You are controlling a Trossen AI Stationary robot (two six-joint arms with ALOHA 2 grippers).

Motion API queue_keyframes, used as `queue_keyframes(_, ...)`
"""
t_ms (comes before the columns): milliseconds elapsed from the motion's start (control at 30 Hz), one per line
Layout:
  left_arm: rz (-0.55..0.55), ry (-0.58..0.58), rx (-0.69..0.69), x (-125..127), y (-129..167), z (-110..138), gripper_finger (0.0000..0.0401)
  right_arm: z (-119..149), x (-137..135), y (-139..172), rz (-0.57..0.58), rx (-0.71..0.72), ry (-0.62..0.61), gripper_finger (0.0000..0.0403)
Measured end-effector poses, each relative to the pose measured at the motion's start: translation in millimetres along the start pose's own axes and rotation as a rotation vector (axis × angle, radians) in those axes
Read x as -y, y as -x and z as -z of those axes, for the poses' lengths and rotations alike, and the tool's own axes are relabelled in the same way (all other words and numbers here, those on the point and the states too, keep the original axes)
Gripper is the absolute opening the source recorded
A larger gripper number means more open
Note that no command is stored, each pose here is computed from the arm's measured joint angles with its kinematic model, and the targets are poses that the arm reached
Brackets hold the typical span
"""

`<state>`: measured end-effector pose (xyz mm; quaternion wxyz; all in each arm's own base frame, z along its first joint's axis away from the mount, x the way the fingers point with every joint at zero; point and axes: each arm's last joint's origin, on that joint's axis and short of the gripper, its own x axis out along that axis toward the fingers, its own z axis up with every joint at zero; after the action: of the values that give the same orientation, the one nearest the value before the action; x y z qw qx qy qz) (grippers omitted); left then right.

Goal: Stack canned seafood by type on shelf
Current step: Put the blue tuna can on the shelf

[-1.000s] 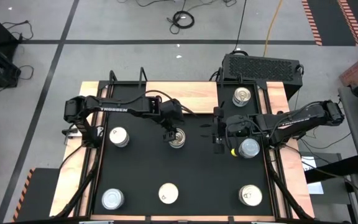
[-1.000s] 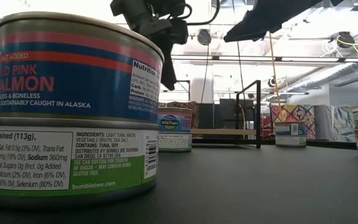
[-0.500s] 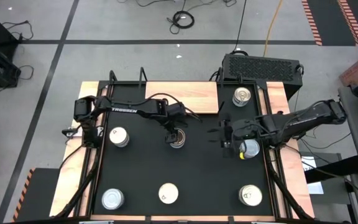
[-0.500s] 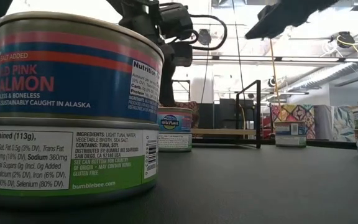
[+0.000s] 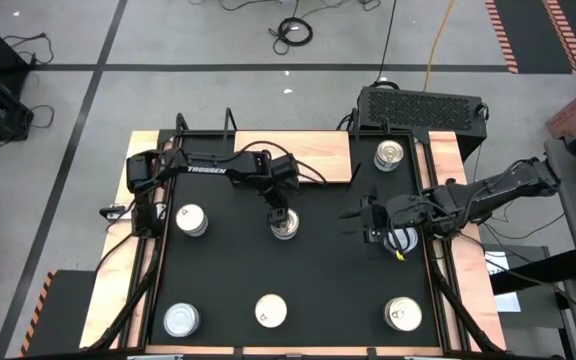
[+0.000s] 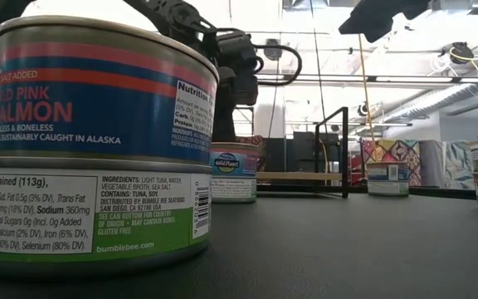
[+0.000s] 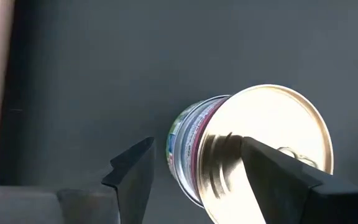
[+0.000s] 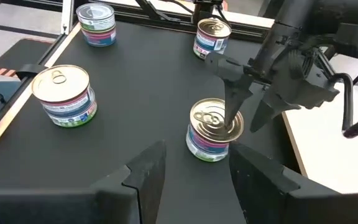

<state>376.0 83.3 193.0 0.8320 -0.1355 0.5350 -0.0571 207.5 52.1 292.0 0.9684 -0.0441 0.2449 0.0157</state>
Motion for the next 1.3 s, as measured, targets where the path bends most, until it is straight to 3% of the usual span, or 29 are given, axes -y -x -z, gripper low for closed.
queue_keyframes(633,0.086,0.045,-0.006,-18,7,4,0.0014,0,-3,-1,-0.011,-0.001,0.008,0.0169)
queue_keyframes(1300,0.199,0.065,0.071,-32,23,-6,0.0003,0,-3,-1,-0.011,-0.001,0.011,0.0169)
